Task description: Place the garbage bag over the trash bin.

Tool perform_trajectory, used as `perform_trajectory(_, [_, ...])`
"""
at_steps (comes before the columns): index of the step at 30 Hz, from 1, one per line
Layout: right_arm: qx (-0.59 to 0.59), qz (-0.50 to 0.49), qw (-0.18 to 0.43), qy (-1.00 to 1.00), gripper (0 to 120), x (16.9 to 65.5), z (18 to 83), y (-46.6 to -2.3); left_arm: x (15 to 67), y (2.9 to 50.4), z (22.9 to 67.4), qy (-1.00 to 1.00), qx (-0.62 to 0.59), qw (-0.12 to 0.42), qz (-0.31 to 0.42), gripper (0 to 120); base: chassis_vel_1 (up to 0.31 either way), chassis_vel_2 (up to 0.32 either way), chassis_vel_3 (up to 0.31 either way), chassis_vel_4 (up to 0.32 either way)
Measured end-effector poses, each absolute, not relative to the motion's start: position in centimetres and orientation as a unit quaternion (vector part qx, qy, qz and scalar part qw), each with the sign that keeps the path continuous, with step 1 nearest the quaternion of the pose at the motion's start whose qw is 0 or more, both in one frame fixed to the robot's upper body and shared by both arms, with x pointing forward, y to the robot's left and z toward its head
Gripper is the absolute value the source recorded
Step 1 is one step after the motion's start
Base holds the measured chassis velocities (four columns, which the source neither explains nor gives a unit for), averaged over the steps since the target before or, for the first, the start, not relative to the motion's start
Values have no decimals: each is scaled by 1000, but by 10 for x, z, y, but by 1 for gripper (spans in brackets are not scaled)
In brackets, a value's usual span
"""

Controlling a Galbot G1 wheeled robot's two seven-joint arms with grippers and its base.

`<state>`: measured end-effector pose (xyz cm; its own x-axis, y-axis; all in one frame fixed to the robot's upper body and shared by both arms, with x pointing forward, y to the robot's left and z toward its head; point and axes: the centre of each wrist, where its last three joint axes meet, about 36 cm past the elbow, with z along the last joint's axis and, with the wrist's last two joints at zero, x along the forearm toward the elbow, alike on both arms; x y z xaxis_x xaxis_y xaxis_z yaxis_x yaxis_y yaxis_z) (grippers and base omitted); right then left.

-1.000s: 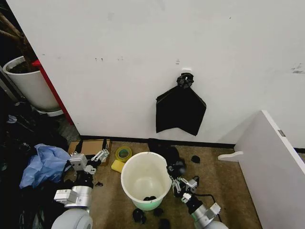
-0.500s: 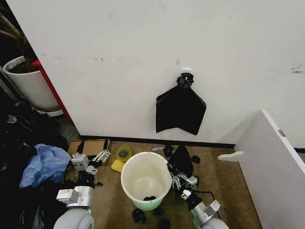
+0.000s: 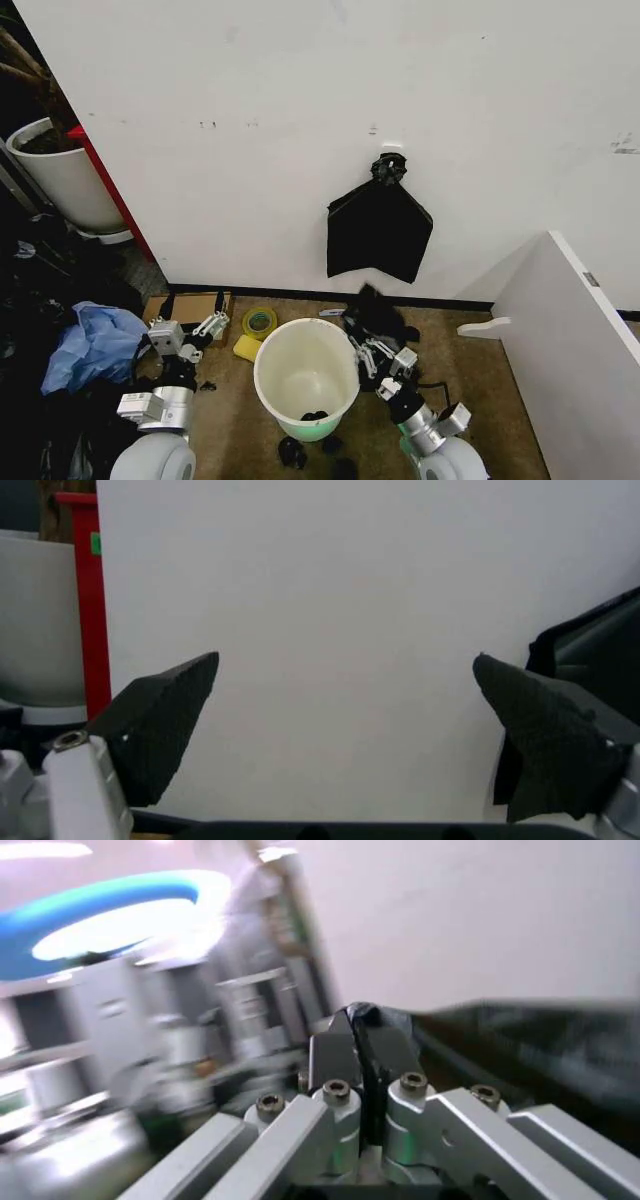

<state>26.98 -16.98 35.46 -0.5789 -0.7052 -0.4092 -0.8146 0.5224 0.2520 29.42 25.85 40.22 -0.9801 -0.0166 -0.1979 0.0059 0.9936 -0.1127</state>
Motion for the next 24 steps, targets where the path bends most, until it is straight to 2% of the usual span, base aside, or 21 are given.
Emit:
perform_trajectory(5, [-514,140,117,838,0,238,337,-163,302,269,401,993,27,108,-34,100,0,0,0,0])
perform_trajectory(8, [-541,78,102,831,0,229,303,-166,309,284,401,986,95,139,-6,100,0,0,0,0])
perform_trajectory(11, [-548,61,89,829,0,226,288,-167,316,297,403,974,152,167,15,100,0,0,0,0])
perform_trajectory(14, [-563,41,68,822,0,221,264,-161,342,333,411,914,342,204,74,100,0,0,0,0])
perform_trajectory(17, [-579,30,60,812,0,219,252,-150,361,357,425,853,473,185,123,100,0,0,0,0])
perform_trajectory(24, [-600,19,52,798,0,216,242,-137,379,373,444,781,585,141,165,100,0,0,0,0])
